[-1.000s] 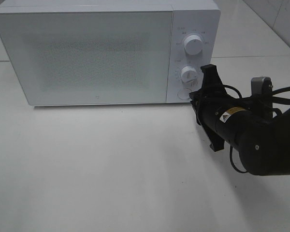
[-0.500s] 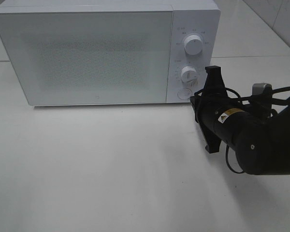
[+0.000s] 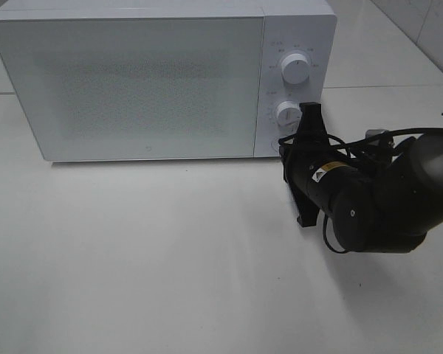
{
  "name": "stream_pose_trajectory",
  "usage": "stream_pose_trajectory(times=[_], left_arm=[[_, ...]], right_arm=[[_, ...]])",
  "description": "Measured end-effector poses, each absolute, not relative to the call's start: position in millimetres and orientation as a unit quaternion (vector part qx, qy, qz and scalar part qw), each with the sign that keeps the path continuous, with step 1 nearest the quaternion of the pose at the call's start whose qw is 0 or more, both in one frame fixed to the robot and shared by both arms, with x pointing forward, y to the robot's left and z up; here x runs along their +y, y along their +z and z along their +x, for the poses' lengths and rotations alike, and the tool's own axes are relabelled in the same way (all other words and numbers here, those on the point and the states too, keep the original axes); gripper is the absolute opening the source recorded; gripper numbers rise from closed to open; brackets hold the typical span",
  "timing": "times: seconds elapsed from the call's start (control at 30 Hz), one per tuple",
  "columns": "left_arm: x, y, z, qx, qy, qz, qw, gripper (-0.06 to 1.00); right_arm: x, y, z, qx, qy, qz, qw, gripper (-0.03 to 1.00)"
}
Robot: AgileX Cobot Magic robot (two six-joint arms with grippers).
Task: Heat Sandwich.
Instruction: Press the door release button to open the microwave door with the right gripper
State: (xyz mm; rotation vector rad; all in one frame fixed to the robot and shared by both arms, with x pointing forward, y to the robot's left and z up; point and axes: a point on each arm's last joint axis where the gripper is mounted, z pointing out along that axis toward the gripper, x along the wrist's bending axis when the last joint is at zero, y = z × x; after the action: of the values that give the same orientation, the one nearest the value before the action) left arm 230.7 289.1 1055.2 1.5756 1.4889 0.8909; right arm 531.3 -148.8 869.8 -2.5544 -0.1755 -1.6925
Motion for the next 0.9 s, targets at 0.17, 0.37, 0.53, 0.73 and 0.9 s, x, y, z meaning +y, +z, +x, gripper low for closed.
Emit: stream_pose_trajectory(times=[0.17, 0.37, 0.53, 0.73, 0.9], left_arm=[[289.1, 1055.2, 230.7, 0.585, 0.35, 0.619, 0.388, 0.97], [289.1, 1055.2, 230.7, 0.585, 0.35, 0.619, 0.388, 0.97], [289.1, 1055.2, 230.7, 0.585, 0.35, 0.619, 0.388, 0.97], [289.1, 1055.2, 230.7, 0.585, 0.35, 0.619, 0.388, 0.97], [289.1, 1055.2, 230.7, 0.585, 0.35, 0.619, 0.388, 0.97]], right_arm=[[-150.8, 868.7, 540.7, -0.043, -0.55, -0.833, 0.035, 0.0], [-142.6, 859.3, 551.9, -0.042, -0.542, -0.838, 0.041, 0.0], [-138.7, 855.3, 558.6, -0.033, -0.541, -0.839, 0.044, 0.0], [-140.2, 850.0, 571.0, -0.019, -0.545, -0.838, 0.039, 0.0], [-146.2, 850.4, 575.4, -0.008, -0.547, -0.837, 0.034, 0.0]])
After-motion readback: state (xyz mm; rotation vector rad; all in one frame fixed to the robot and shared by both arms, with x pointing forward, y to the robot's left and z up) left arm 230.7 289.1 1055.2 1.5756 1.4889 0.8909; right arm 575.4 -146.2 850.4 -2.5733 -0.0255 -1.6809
